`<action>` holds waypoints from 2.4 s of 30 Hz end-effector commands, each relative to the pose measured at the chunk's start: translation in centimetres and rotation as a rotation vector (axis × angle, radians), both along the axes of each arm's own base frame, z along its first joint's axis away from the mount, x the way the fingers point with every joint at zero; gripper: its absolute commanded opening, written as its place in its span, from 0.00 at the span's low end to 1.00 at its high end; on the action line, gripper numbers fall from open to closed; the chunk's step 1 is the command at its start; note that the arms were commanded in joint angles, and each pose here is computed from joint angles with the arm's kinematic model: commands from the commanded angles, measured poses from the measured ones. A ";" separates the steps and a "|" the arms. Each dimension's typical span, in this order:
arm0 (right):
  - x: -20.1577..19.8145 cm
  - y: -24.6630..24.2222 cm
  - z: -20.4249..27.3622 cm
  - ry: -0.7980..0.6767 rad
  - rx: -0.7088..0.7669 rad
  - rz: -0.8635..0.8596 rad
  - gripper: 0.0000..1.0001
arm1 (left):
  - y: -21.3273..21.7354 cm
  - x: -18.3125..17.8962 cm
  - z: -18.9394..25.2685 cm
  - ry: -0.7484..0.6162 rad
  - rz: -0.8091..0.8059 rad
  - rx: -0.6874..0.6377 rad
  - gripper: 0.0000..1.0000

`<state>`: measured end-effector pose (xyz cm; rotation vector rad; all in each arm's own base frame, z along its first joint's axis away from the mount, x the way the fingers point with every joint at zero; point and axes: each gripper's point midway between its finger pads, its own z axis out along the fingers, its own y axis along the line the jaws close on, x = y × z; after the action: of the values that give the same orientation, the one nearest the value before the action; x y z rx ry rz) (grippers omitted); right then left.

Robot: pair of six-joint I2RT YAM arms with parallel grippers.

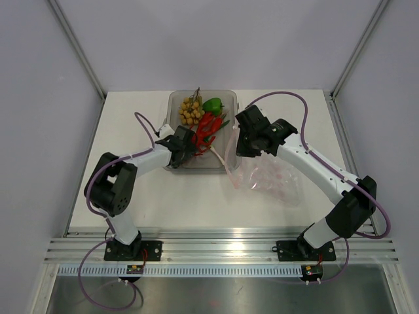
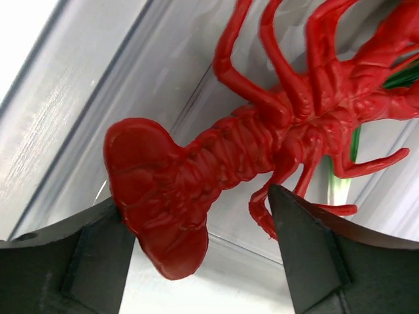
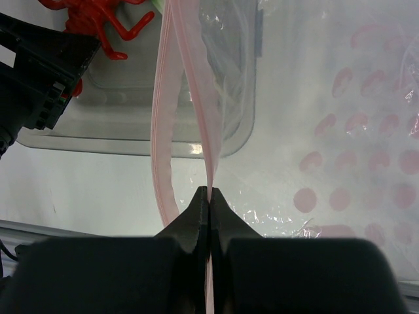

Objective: Place the food in the zip-top bag and seal the zipper
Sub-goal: Pick up the fake lobster from the bin, then place the fake lobster in the zipper food storage bag.

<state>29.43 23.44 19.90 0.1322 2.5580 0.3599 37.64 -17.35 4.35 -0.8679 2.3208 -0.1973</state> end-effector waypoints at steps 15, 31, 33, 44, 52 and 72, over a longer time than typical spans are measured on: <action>0.3 -0.2 2.3 -0.057 0.029 -0.009 0.00 | 1.0 0.9 7.5 -0.108 -0.038 0.083 0.00; 0.8 0.3 2.3 -0.078 0.053 -0.007 0.00 | 2.1 -4.6 21.0 -0.222 -0.356 0.132 0.00; 0.9 0.4 2.3 -0.078 0.058 -0.005 0.00 | 1.5 -4.9 21.4 -0.236 -0.407 0.117 0.00; 0.4 -0.1 2.2 -0.082 0.043 0.004 0.00 | -0.3 -8.1 24.8 -0.244 -0.693 0.093 0.00; 1.4 0.0 1.9 -0.100 0.014 0.009 0.00 | -0.6 -11.4 29.9 -0.281 -0.811 0.032 0.00; 4.2 -2.4 -0.3 -0.144 -0.212 -0.032 0.00 | -0.7 -16.1 32.9 -0.268 -0.916 -0.131 0.00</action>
<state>32.00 21.34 17.86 0.0709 2.5049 0.1161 22.58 -17.23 33.96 0.1697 2.4177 -0.6683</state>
